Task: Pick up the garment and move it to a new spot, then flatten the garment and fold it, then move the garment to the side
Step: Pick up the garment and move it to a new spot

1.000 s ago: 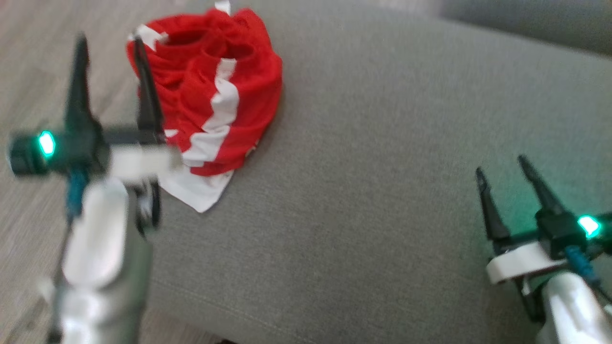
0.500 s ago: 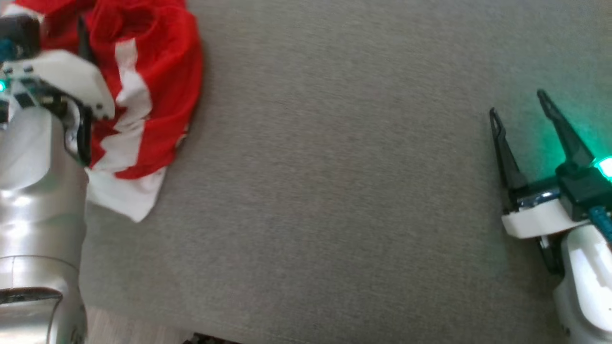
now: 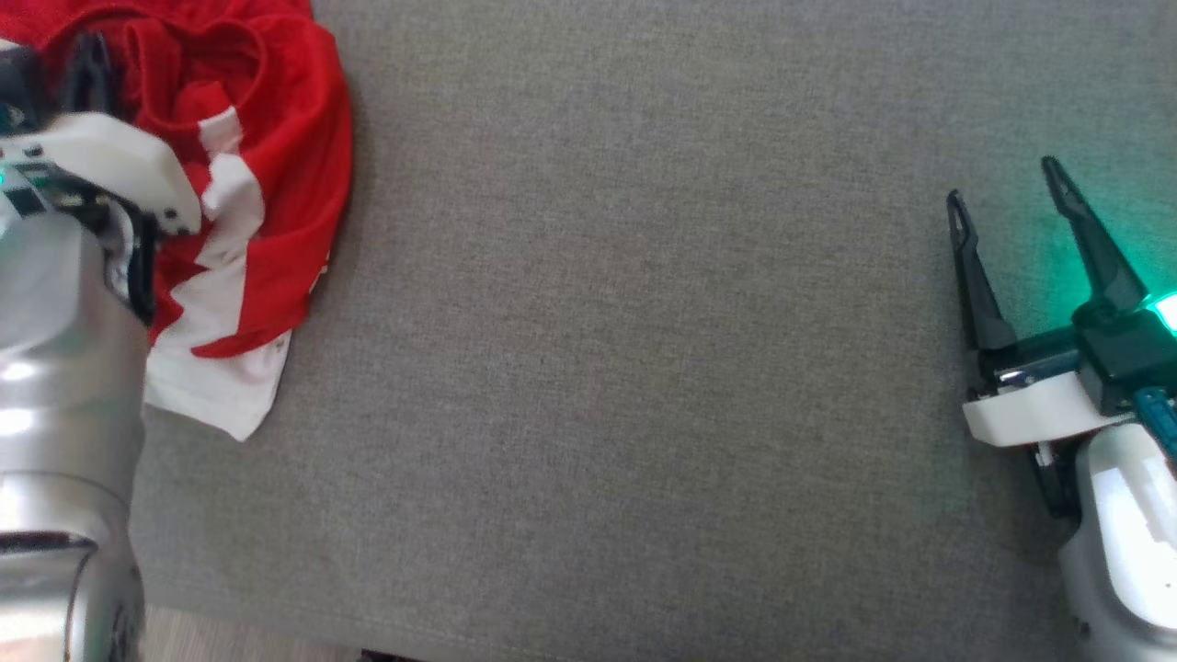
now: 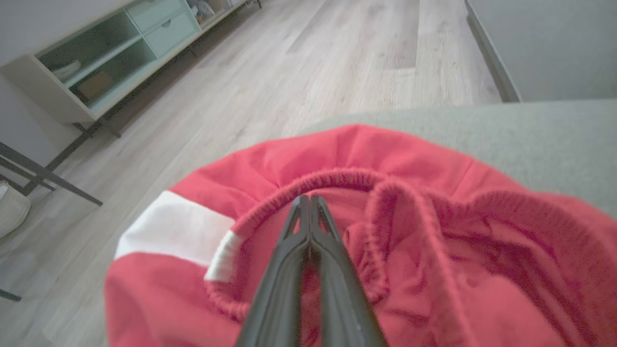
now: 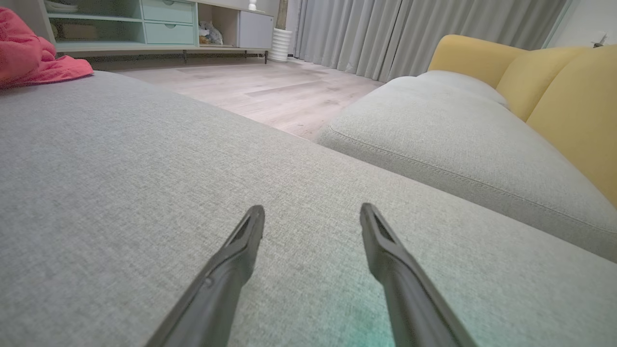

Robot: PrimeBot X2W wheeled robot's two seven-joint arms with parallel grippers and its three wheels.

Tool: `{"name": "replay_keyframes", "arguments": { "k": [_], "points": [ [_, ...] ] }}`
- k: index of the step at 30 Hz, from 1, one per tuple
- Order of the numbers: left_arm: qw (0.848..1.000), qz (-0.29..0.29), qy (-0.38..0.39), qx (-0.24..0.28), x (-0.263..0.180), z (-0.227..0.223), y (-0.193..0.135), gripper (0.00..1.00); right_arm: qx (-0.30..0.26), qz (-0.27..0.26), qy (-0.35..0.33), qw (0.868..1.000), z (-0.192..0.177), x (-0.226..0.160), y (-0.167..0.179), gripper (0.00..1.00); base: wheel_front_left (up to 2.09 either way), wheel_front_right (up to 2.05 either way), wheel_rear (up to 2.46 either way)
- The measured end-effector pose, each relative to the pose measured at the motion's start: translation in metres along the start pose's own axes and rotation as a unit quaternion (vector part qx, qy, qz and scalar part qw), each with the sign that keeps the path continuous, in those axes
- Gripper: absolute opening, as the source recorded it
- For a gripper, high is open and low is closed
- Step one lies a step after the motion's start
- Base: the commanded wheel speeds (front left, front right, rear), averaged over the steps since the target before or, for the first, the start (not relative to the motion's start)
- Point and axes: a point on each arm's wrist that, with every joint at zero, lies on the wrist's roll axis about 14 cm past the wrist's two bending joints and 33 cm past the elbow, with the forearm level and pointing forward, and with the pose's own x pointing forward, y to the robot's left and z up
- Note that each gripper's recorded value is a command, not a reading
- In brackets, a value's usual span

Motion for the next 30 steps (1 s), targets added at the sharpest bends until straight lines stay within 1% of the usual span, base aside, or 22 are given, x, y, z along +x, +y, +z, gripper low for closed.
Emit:
{"name": "replay_keyframes", "arguments": {
  "k": [5, 6, 7, 10, 13, 17, 20, 24, 27, 30],
  "points": [
    [0.995, -0.014, -0.098, 0.009, -0.005, 0.063, -0.002, 0.00, 0.009, -0.005, 0.004, 1.000, 0.006, -0.005, 0.004, 1.00, 0.00, 0.00, 0.00],
    [0.995, -0.014, -0.098, 0.009, -0.005, 0.063, -0.002, 0.00, 0.009, -0.005, 0.004, 1.000, 0.006, -0.005, 0.004, 1.00, 0.00, 0.00, 0.00],
    [0.993, -0.018, -0.117, 0.012, -0.007, 0.078, -0.003, 0.00, 0.009, -0.006, 0.004, 1.000, 0.008, -0.007, 0.004, 1.00, 0.00, 0.00, 0.00],
    [0.983, -0.029, -0.178, 0.025, -0.019, 0.122, -0.006, 0.00, 0.013, -0.011, 0.003, 1.000, 0.015, -0.015, 0.007, 1.00, 0.00, 0.00, 0.00],
    [0.970, -0.046, -0.238, 0.032, -0.037, 0.167, -0.012, 0.00, 0.018, -0.018, -0.002, 1.000, 0.025, -0.025, 0.009, 1.00, 0.00, 0.00, 0.00],
    [0.942, -0.072, -0.323, 0.056, -0.069, 0.227, -0.029, 0.00, 0.023, -0.037, -0.021, 0.999, 0.046, -0.035, 0.007, 1.00, 0.00, 0.00, 0.00],
    [0.918, -0.098, -0.378, 0.063, -0.095, 0.270, -0.051, 0.00, 0.029, -0.059, -0.031, 0.997, 0.058, -0.049, 0.000, 1.00, 0.00, 0.00, 0.00],
    [0.888, -0.150, -0.429, 0.073, -0.130, 0.311, -0.096, 0.00, 0.037, -0.099, -0.040, 0.994, 0.068, -0.076, -0.015, 1.00, 0.00, 0.00, 0.00],
    [0.862, -0.197, -0.463, 0.063, -0.161, 0.338, -0.133, 0.00, 0.036, -0.136, -0.048, 0.989, 0.076, -0.103, -0.031, 1.00, 0.00, 0.00, 0.00],
    [0.833, -0.254, -0.489, 0.048, -0.196, 0.355, -0.177, 0.00, 0.034, -0.176, -0.059, 0.982, 0.084, -0.131, -0.048, 1.00, 0.00, 0.00, 0.00]
  ]
}}
